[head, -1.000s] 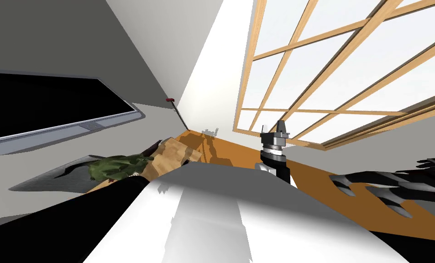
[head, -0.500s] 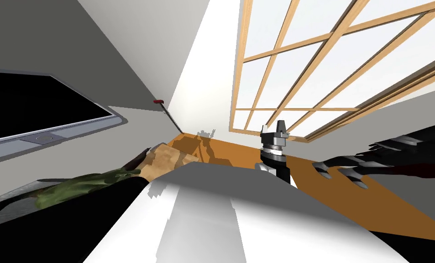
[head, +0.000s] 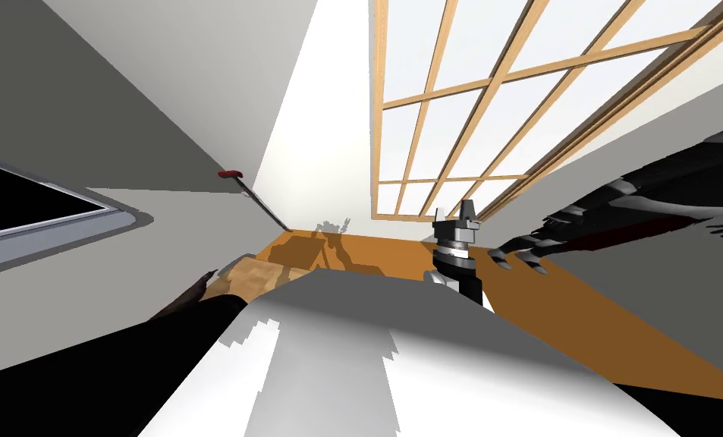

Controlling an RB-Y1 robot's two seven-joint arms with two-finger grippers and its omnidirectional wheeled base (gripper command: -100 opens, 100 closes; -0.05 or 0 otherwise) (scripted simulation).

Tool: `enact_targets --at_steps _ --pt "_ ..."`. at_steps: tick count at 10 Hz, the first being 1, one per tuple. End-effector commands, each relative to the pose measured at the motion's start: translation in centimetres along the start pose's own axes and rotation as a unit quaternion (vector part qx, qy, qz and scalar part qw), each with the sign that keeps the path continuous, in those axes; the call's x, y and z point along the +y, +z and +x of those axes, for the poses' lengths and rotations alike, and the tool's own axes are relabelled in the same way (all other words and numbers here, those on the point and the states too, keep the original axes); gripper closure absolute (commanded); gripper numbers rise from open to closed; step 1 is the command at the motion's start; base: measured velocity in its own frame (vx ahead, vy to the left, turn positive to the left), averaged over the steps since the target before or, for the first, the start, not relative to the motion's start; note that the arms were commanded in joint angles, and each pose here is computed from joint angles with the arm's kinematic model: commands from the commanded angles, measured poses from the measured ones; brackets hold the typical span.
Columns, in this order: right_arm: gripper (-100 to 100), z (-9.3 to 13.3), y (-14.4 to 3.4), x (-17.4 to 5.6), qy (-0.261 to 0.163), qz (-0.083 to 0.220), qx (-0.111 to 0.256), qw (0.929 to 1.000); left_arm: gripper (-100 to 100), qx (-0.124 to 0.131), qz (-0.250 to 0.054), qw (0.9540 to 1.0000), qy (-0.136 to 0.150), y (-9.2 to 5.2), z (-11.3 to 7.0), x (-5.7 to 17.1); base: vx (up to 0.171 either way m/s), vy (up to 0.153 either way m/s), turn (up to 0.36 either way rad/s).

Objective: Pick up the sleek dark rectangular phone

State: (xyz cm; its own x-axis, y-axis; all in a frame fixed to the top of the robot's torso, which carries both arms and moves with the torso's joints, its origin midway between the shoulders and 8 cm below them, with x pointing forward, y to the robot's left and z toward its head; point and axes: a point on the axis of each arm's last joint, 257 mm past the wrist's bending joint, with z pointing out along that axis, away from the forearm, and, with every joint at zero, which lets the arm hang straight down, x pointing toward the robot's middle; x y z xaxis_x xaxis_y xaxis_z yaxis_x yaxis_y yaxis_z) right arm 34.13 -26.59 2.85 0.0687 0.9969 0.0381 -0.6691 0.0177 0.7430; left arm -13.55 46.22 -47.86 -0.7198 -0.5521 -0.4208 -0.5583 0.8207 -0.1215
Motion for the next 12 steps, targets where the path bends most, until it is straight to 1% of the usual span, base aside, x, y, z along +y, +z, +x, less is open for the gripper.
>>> enact_targets --at_steps 1,2,3,5,7,9,12 --pt "0 0.0 0.0 0.0 0.0 0.0 0.0 1.0 -100 0.012 -0.008 0.9998 0.012 -0.4 0.9 1.1 0.073 0.028 -0.118" --pt "0 0.0 0.0 0.0 0.0 0.0 0.0 1.0 -100 0.028 -0.017 0.9991 0.026 -1.0 2.0 2.2 0.052 0.02 -0.175" --pt "0 0.0 0.0 0.0 0.0 0.0 0.0 1.0 -100 0.028 -0.017 0.9991 0.026 -1.0 2.0 2.2 0.033 0.016 -0.139" --pt "0 0.0 0.0 0.0 0.0 0.0 0.0 1.0 -100 0.056 -0.028 0.9966 0.053 -1.9 3.8 4.1 0.045 0.019 -0.294" --pt "0 0.0 0.0 0.0 0.0 0.0 0.0 1.0 -100 0.078 -0.033 0.9936 0.075 -2.6 5.2 5.3 0.065 0.04 -0.316" --pt "0 0.0 0.0 0.0 0.0 0.0 0.0 1.0 -100 0.096 -0.033 0.9906 0.092 -2.9 6.3 6.0 0.058 0.035 -0.292" --pt "0 0.0 0.0 0.0 0.0 0.0 0.0 1.0 -100 0.116 -0.024 0.9865 0.112 -3.0 7.8 6.2 0.055 0.021 -0.257"
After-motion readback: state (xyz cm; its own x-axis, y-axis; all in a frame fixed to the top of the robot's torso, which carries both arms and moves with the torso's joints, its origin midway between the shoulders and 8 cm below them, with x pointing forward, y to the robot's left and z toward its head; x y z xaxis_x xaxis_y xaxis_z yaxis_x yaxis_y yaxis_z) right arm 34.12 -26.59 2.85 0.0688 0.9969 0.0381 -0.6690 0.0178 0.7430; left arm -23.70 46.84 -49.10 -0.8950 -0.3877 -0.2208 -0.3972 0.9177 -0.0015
